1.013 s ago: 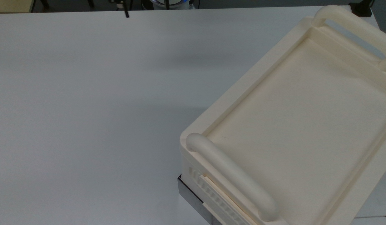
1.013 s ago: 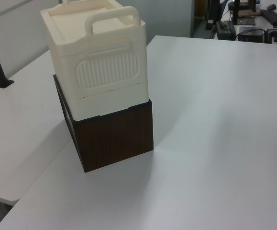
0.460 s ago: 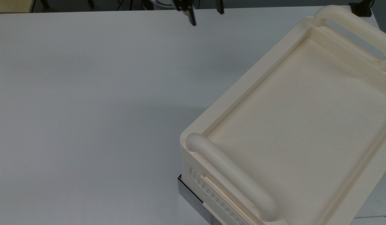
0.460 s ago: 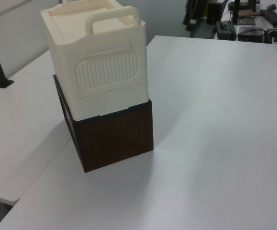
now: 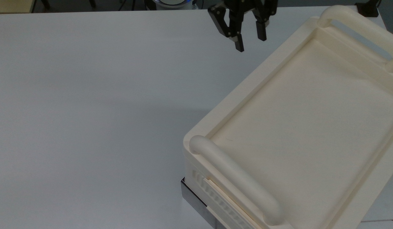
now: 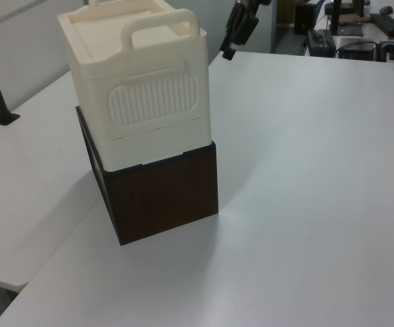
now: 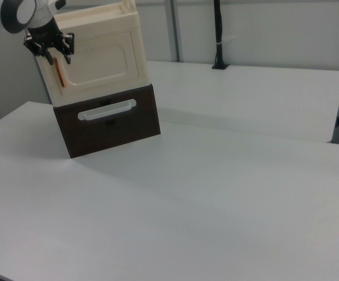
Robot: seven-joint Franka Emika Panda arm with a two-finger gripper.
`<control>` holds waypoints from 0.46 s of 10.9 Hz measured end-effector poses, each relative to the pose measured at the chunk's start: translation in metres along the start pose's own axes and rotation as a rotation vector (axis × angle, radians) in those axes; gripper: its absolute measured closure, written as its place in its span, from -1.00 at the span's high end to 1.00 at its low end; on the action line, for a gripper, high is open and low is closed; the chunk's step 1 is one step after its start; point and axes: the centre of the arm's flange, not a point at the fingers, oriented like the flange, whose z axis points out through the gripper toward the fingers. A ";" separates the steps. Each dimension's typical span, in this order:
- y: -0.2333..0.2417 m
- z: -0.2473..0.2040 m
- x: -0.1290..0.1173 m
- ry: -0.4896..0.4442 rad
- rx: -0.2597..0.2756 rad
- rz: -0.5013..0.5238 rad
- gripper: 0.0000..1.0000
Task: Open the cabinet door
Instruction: 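Raise the gripper to the cream cabinet door's edge and grasp it, then pull the grasped door edge outward, swinging the door on its hinge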
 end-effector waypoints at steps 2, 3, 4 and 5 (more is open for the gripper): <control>-0.009 0.006 0.003 0.000 0.007 -0.009 0.07; -0.013 0.008 0.004 0.006 0.010 -0.013 0.07; -0.019 0.010 0.007 0.013 0.014 -0.005 0.07; -0.024 0.015 0.010 0.027 0.017 0.003 0.07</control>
